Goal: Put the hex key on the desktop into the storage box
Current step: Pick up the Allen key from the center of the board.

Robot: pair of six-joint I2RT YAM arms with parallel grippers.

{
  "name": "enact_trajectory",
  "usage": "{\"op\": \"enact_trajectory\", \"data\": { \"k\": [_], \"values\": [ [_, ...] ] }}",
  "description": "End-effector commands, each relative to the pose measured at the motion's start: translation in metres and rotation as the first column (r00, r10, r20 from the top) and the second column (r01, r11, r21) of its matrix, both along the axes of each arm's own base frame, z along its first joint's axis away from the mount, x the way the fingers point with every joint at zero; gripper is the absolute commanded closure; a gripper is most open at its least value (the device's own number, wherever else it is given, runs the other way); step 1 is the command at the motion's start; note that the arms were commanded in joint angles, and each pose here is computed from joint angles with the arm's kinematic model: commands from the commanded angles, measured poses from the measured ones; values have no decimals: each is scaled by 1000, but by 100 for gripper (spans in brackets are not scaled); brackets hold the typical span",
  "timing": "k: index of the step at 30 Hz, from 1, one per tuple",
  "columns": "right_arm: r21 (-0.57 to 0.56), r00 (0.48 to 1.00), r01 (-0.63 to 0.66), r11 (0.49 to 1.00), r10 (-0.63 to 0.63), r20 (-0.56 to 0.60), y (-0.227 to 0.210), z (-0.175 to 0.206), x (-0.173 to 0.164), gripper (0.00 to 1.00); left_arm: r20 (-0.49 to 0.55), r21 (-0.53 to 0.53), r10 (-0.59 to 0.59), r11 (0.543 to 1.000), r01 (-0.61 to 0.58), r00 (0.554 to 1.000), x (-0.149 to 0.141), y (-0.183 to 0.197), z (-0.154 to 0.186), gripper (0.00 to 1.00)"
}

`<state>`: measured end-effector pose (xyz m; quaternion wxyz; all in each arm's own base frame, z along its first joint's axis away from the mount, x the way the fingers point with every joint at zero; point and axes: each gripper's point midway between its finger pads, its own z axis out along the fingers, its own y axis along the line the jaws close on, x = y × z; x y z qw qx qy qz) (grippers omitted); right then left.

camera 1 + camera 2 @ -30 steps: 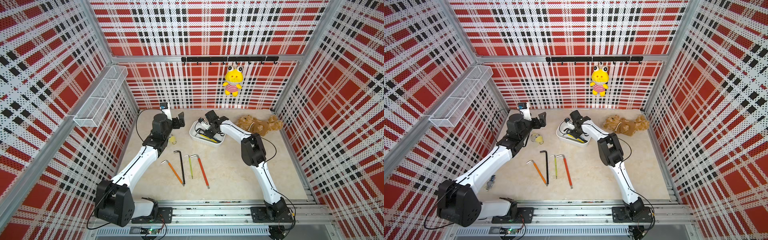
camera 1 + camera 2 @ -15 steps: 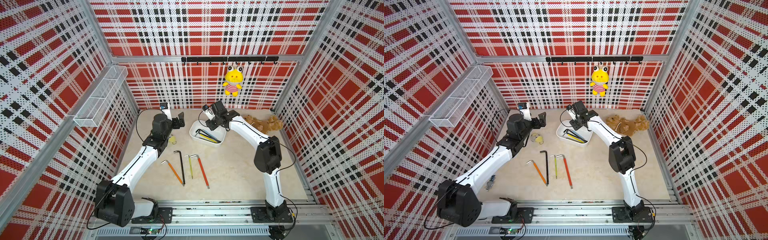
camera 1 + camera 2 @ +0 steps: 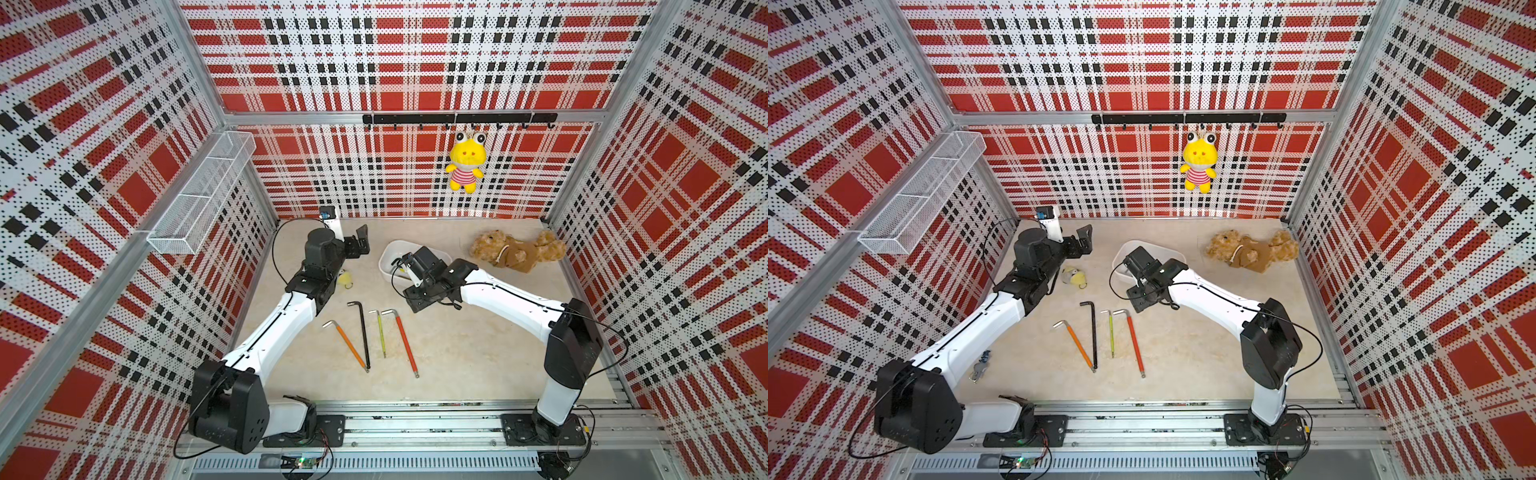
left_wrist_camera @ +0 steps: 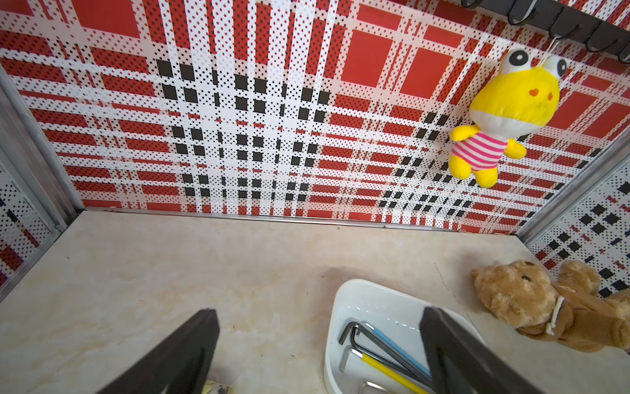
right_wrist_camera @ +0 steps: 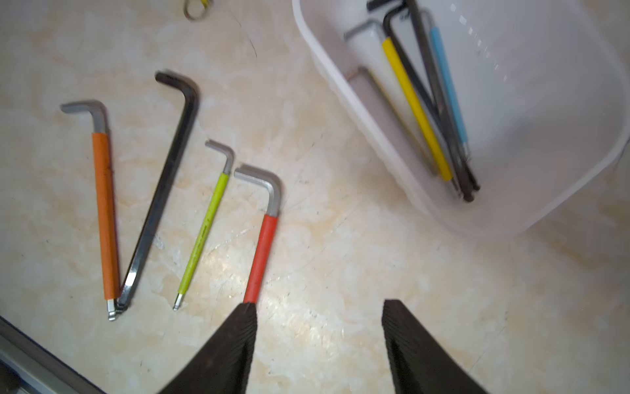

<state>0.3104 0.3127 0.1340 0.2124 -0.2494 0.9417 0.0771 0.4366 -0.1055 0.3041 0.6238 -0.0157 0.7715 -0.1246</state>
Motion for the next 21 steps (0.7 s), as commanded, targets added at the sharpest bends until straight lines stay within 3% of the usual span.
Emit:
{"op": "enact_trajectory", "data": {
  "k": [1,9,21],
  "values": [
    [-44,989,113,993,-117,-90,-4,-28,-15,33,26,-11,14,1000,-14,1000,-1,4,7,1],
    [-43,974,117,992,-123,-189,25,-64,-31,32,29,-10,16,1000,-16,999,-2,5,8,1],
    [-103,963,95,990,-118,-243,41,-99,-41,34,29,-16,6,1000,-6,1000,-1,5,7,1]
  ]
}}
